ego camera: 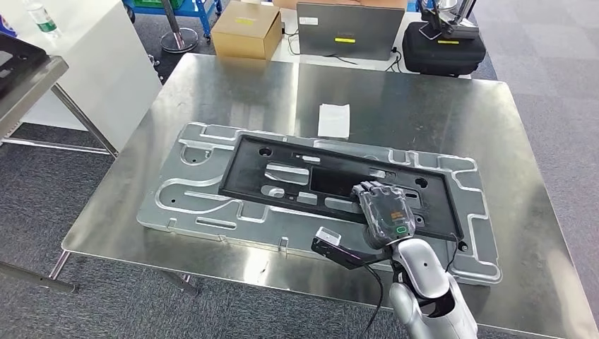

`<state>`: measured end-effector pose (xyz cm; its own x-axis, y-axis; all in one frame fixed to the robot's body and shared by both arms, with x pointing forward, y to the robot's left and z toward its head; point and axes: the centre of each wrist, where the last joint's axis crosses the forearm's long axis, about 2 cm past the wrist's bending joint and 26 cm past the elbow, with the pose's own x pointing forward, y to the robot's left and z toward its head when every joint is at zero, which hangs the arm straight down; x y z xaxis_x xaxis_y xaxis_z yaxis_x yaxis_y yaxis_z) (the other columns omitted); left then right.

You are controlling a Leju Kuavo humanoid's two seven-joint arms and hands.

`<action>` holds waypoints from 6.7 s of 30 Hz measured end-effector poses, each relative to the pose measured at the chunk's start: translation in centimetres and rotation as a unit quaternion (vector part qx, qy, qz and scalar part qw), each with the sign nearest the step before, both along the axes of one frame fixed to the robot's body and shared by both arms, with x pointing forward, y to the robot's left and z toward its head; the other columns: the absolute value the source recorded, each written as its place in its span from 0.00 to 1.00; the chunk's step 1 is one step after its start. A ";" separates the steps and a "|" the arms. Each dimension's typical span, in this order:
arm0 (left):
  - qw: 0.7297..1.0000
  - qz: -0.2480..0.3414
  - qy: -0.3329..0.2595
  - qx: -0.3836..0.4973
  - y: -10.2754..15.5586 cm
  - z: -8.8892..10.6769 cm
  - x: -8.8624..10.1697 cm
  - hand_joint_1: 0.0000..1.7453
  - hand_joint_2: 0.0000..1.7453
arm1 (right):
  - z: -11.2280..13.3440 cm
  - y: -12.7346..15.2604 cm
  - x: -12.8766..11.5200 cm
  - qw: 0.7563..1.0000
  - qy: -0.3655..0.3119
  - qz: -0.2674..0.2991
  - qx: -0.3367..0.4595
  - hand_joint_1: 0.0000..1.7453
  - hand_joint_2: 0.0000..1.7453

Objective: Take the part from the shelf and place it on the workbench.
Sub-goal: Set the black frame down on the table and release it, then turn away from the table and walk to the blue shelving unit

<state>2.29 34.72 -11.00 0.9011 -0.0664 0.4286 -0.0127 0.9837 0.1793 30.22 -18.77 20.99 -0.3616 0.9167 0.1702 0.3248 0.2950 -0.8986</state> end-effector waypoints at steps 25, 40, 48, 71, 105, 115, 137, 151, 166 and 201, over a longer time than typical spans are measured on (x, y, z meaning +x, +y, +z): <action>1.000 0.001 0.004 -0.002 -0.1 0.0 0.2 0.00 0.00 | -0.8 -0.8 0.2 1.000 0.017 -0.017 0.017 0.00 1.00; 1.000 0.000 0.002 -0.022 -0.3 0.0 0.1 0.00 0.00 | -0.7 -1.0 0.5 0.999 0.017 -0.014 0.025 0.00 1.00; 1.000 -0.001 0.000 -0.031 -0.5 -0.1 0.1 0.00 0.00 | -0.7 -1.4 0.8 0.999 0.020 -0.016 0.025 0.00 1.00; 0.999 -0.001 -0.004 -0.043 -0.6 -0.1 0.1 0.00 0.00 | -0.5 -1.6 1.2 0.999 0.016 -0.012 0.025 0.00 1.00; 0.998 0.034 0.002 -0.055 -1.9 -0.2 -0.6 0.00 0.00 | -1.7 -0.4 -6.6 0.995 -0.051 -0.018 0.083 0.00 0.00; 0.998 0.037 0.001 -0.058 -2.2 -0.2 -0.6 0.00 0.00 | -1.3 -0.5 -7.3 0.994 -0.059 -0.017 0.091 0.00 0.00; 0.994 0.085 -0.006 -0.067 -3.4 -0.3 -1.3 0.00 0.00 | -10.1 -6.8 -14.1 0.835 0.116 -0.028 0.537 0.00 0.00; 0.990 0.122 -0.016 -0.064 -5.0 -0.3 -1.0 0.00 0.00 | -30.3 -9.4 -27.4 0.472 0.330 -0.459 0.677 0.00 0.00; 0.989 0.132 -0.016 -0.061 -4.8 -0.3 -0.9 0.00 0.00 | -31.2 -6.4 -27.6 0.393 0.368 -0.456 0.709 0.00 0.00; 0.991 0.122 -0.001 -0.054 -4.3 -0.2 -0.1 0.00 0.00 | -31.7 -6.6 -27.9 0.472 0.598 -0.424 0.490 0.00 0.00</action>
